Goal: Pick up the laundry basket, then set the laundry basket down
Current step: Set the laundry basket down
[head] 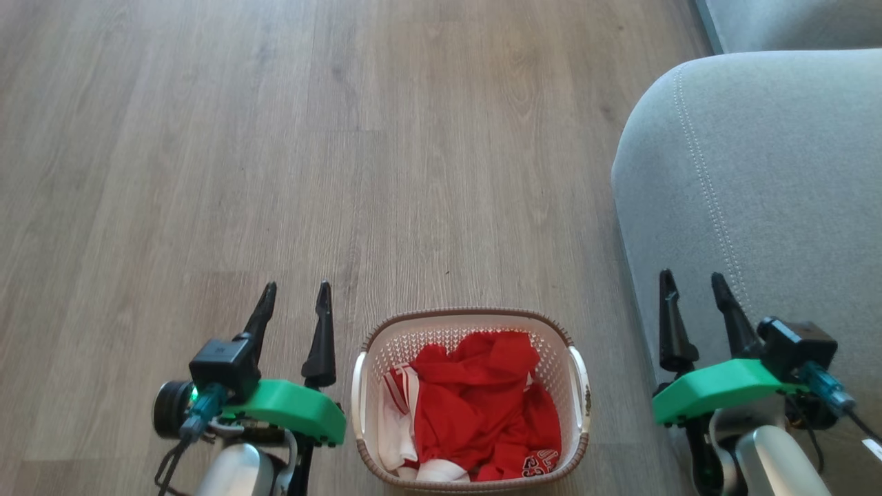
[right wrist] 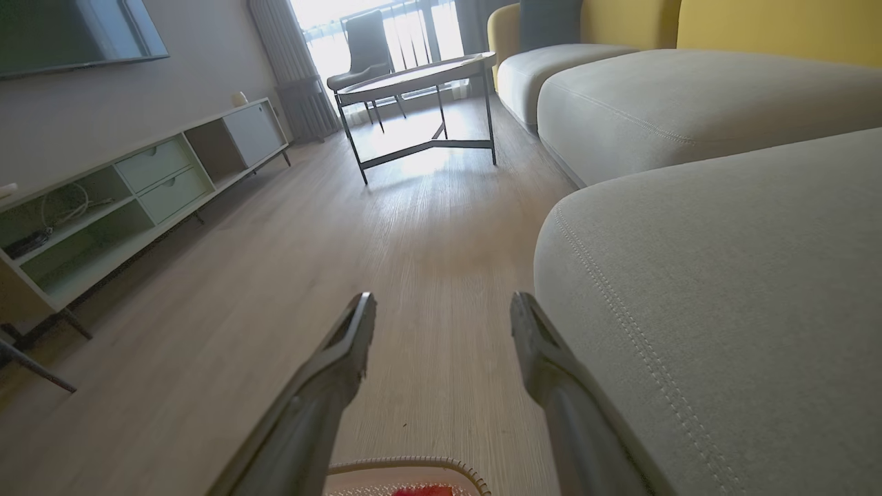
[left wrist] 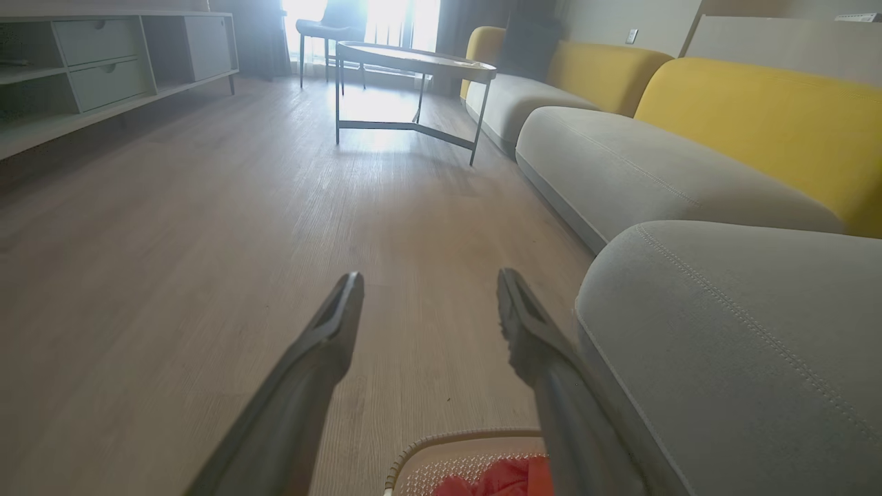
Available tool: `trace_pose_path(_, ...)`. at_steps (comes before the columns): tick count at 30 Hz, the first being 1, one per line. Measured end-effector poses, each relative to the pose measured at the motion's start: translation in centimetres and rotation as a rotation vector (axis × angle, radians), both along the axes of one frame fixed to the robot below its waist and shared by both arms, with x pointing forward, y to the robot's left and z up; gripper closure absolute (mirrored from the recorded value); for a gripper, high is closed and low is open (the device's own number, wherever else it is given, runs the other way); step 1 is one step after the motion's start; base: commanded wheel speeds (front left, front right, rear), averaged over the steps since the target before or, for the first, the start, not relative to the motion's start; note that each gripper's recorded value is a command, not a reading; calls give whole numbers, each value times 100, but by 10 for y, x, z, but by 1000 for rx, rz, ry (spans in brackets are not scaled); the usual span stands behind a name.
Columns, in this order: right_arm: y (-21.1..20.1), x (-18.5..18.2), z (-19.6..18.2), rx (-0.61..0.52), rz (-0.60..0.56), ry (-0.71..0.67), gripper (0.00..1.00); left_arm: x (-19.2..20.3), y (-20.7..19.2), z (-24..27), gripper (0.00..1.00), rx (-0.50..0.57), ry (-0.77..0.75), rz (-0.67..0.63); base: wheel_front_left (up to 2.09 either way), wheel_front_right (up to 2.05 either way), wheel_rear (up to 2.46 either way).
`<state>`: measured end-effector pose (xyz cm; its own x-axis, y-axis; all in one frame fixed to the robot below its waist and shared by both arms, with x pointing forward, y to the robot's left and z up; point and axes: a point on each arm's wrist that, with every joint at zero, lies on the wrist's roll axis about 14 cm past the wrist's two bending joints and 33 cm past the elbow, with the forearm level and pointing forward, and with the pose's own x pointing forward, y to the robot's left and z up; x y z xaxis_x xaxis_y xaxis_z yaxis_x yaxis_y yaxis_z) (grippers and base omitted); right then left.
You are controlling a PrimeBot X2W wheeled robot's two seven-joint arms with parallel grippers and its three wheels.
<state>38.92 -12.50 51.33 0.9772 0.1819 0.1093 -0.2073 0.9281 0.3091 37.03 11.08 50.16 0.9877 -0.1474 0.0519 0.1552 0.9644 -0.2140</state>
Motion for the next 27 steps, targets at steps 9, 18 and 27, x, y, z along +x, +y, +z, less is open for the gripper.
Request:
trace_pose_path(9, -2, -2, 4, 9, -7, -12, 0, -2, -3, 8, 0, 5, -30, -25, 0, 0, 0)
trace_pose_path(18, -2, -3, 5, 11, -6, -13, 0, -4, -4, 7, 0, 2, -27, -27, 0, 0, 0)
trace_pose_path(27, -2, -4, 5, 16, -7, -14, 0, -4, -4, 8, 0, -1, -30, -29, 0, 0, 0)
